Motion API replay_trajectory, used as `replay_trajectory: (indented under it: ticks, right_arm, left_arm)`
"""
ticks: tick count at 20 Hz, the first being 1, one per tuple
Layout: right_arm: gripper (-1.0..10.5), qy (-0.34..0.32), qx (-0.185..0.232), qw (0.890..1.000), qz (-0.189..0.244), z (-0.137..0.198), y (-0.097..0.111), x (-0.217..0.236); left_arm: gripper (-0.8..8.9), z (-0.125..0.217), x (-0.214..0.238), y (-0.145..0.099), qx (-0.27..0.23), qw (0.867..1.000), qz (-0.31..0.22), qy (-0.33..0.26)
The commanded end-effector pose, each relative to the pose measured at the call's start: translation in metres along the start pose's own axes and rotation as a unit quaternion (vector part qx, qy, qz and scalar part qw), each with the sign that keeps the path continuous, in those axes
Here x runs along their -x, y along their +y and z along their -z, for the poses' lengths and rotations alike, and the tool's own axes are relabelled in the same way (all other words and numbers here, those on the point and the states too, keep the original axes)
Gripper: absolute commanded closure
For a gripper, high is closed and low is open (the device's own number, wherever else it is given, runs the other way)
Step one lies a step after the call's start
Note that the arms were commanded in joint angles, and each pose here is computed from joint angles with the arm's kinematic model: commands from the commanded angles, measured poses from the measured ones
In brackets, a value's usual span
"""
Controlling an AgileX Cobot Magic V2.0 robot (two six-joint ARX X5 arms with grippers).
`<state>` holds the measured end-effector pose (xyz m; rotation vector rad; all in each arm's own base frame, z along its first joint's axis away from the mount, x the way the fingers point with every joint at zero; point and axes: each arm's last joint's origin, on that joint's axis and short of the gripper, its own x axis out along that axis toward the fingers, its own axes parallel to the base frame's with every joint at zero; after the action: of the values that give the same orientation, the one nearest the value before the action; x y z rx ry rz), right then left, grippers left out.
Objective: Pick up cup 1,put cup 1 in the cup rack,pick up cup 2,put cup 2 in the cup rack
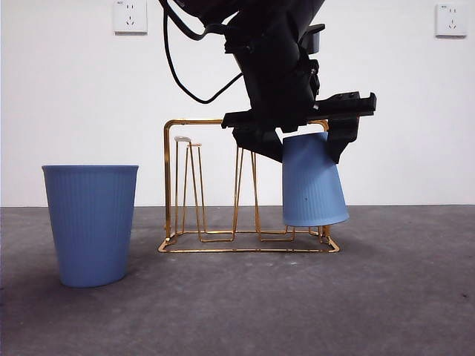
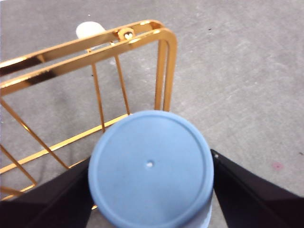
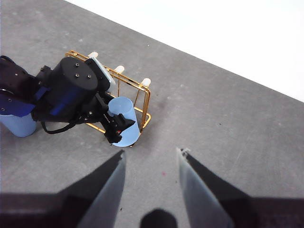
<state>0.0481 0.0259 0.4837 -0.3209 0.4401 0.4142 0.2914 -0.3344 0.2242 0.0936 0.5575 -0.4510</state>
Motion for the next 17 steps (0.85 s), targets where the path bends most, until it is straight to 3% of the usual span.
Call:
replay_trajectory:
  ticks: [1, 11, 17]
  right_arm:
    - [7.6, -0.001, -0.005, 1.000, 0.002, 0.000, 0.000, -0.001]
    - [7.6, -0.001, -0.004, 1.000, 0.002, 0.000, 0.000, -0.001]
    - [7.6, -0.001, -0.004, 1.000, 0.002, 0.000, 0.000, -0.001]
  left_arm:
    - [3.43, 0.016, -0.008, -0.002, -0.001, 0.999, 0.015, 0.041]
    - [3.42, 0.029, -0.005, 0.000, 0.002, 0.993, 0.018, 0.113]
    - [3.42, 0.031, 0.000, -0.003, 0.017, 0.987, 0.054, 0.148]
